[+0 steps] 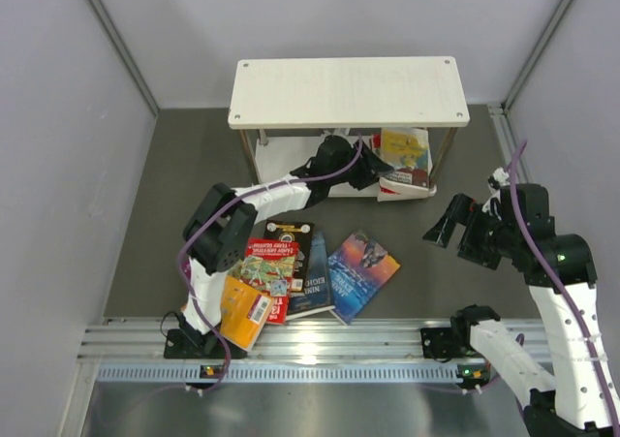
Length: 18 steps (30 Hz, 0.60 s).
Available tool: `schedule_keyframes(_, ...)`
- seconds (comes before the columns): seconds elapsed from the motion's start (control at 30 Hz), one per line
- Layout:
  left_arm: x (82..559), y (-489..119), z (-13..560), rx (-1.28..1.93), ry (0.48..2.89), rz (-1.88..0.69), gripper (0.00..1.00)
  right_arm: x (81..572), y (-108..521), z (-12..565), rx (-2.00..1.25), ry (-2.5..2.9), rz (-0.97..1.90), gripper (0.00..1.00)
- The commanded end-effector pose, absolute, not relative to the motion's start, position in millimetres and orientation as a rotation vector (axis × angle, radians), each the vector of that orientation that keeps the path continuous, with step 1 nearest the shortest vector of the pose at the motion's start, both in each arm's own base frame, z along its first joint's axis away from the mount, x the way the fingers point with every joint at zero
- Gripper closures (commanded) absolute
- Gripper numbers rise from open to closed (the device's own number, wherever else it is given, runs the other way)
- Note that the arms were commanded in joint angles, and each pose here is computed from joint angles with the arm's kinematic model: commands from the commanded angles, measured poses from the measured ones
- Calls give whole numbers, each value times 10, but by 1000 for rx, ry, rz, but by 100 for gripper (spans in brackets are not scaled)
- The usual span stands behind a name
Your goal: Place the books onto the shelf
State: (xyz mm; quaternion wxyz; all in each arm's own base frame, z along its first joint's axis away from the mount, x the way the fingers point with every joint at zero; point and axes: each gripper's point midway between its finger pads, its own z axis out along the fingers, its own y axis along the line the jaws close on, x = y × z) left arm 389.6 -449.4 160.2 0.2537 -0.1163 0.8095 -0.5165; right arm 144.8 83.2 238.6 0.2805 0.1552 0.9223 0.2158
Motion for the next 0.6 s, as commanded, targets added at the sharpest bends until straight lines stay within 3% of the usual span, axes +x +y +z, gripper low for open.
schedule_keyframes(0.0,4075,-4532,1977,-327,2072,-1451,48,1428,781,2358,409,2474,544,1)
schedule_keyframes(0.23,4125,-4456,2114,-360,2040,-1441,39,1419,790,2311,410,2477,553,1)
schedule_keyframes(0.33,4086,-4392,2184,-358,2045,-1417,23,1410,790,2288,405,2480,552,1)
schedule_keyframes(0.43,4036,-4229,2235,-374,2048,-1353,20,1415,796,2252,404,2481,555,1)
schedule_keyframes(0.5,3979,-4091,2244,-375,2062,-1305,9,1403,810,2188,407,2497,563,0)
schedule_keyframes(0.57,3940,-3963,2174,-367,2106,-1232,9,1413,829,2133,419,2500,578,1)
